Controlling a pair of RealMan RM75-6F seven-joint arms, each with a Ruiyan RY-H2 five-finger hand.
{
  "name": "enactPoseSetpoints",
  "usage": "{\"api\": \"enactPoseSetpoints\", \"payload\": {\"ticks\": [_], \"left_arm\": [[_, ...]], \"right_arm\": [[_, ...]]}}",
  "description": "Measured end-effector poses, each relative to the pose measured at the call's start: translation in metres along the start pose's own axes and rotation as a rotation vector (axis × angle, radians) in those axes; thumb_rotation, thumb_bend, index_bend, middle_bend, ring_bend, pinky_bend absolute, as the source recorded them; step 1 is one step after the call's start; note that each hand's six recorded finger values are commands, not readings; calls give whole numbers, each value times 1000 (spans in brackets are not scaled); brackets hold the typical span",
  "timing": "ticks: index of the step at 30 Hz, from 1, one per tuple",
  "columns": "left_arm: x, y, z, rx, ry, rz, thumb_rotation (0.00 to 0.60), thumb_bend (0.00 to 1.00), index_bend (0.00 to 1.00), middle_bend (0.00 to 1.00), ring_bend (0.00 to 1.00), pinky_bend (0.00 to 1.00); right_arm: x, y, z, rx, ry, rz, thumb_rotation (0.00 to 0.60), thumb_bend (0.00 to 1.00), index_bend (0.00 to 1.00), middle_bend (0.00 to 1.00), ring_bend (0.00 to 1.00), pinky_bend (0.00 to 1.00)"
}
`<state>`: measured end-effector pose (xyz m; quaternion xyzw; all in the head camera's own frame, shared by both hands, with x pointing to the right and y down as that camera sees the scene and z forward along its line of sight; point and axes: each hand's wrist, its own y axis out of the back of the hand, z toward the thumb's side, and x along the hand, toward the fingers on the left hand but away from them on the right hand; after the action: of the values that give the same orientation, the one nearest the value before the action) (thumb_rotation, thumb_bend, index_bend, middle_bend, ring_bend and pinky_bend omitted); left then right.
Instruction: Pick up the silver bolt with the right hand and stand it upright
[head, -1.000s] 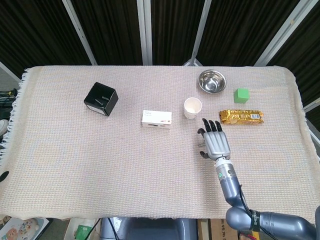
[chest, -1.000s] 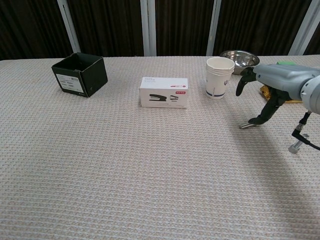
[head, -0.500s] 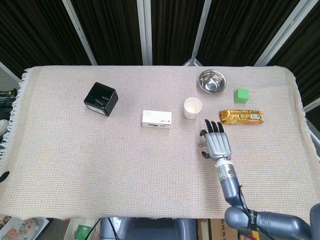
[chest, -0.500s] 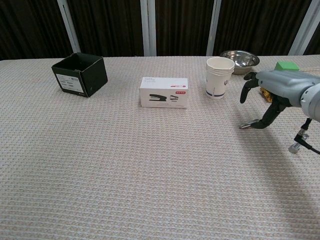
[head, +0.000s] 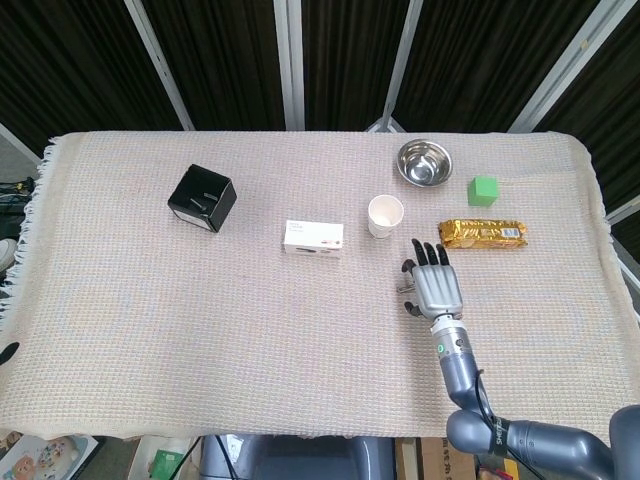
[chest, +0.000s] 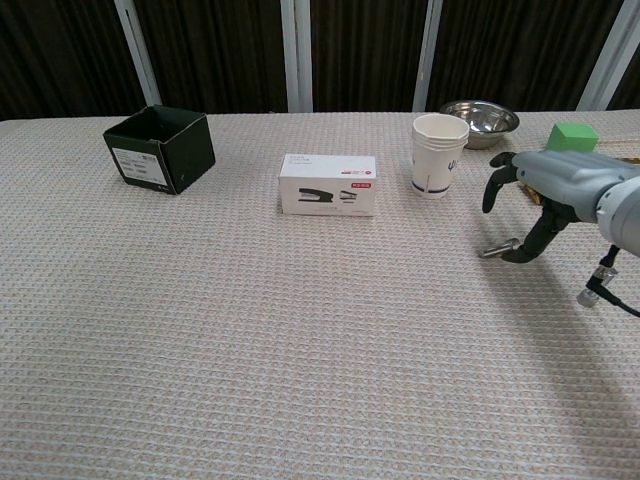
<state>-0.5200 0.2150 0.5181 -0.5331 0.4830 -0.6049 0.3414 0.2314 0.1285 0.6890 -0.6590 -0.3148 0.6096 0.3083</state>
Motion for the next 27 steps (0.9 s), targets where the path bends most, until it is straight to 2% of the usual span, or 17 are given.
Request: {"api": "enactPoseSetpoints", "payload": {"ticks": [7, 16, 27], "left_arm": [[0, 0, 0, 1, 1, 1, 600, 44, 164, 103, 10, 9], [0, 0, 0, 0, 2, 2, 600, 43, 164, 102, 10, 9], [0, -1, 0, 2, 1, -1, 600, 44, 165, 103, 10, 9]], "right_arm": [[-2, -3, -3, 2, -10, 6, 600, 210, 381, 0, 0, 0], [-4, -5, -4, -10, -24, -12, 600, 210, 449, 0, 0, 0], [-7, -12, -4, -14, -33, -3, 600, 228, 464, 0, 0, 0]]}}
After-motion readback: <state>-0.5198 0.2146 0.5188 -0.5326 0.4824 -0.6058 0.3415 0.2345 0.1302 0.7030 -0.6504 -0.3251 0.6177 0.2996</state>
